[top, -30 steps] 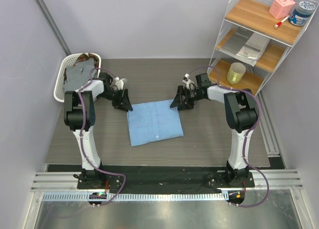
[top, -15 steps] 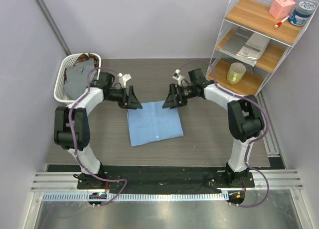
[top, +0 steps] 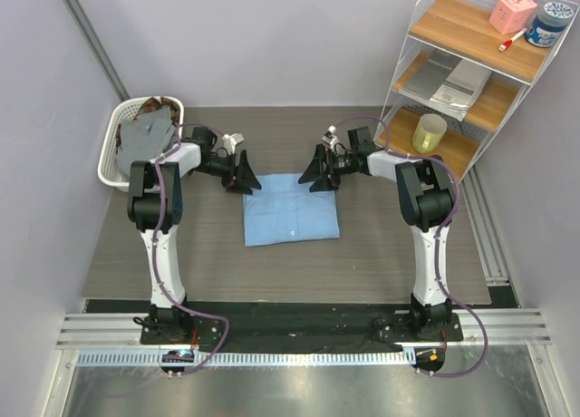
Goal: Fold and stack the long sleeve shirts
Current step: Fold the shirt
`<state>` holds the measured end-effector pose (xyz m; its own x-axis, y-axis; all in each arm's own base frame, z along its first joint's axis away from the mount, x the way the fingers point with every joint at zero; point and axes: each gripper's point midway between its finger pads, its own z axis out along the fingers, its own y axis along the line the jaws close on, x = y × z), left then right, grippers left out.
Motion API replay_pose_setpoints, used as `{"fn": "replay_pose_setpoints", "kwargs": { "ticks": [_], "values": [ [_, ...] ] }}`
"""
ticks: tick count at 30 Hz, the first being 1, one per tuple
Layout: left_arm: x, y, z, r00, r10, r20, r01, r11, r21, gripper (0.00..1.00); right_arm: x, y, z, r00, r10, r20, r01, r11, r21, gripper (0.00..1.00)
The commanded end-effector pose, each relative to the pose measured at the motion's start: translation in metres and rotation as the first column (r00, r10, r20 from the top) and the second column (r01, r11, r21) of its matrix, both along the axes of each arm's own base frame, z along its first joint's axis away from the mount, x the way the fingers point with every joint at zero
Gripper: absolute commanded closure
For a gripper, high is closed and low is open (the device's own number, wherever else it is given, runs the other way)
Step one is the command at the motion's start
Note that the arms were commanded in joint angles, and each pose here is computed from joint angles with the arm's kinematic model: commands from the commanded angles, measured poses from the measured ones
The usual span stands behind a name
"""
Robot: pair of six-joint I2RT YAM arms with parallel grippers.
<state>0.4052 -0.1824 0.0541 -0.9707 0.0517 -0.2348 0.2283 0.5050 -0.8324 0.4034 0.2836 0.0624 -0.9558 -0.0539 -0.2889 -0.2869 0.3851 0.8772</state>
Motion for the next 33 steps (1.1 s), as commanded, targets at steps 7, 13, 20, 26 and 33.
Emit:
{"fn": "replay_pose_setpoints", "kwargs": {
  "ticks": [7, 13, 20, 26, 33],
  "values": [
    [-0.134, -0.051, 0.088, 0.990, -0.139, 0.039, 0.143, 0.976, -0.161, 0.33, -0.129, 0.045, 0.083, 0.995, 0.097, -0.008, -0.096, 0.993, 0.069, 0.05],
    [-0.137, -0.064, 0.019, 0.990, -0.099, -0.099, 0.086, 0.988, -0.127, 0.35, -0.138, 0.019, -0.002, 0.984, 0.032, -0.177, -0.033, 0.999, 0.002, 0.07],
    [-0.148, -0.040, -0.041, 0.959, -0.051, -0.278, 0.039, 0.998, -0.049, 0.38, -0.124, -0.047, -0.076, 0.929, -0.083, -0.361, 0.033, 0.989, -0.143, 0.13],
    [-0.189, -0.045, 0.005, 0.962, -0.239, -0.135, 0.228, 0.969, -0.091, 0.37, -0.109, -0.091, -0.069, 0.972, 0.107, -0.211, -0.171, 0.935, -0.312, 0.18],
    [-0.150, -0.020, 0.089, 0.972, -0.180, 0.150, 0.193, 0.978, -0.079, 0.36, -0.009, -0.062, 0.000, 0.976, 0.148, 0.157, -0.057, 0.880, -0.472, 0.24]
  ]
}}
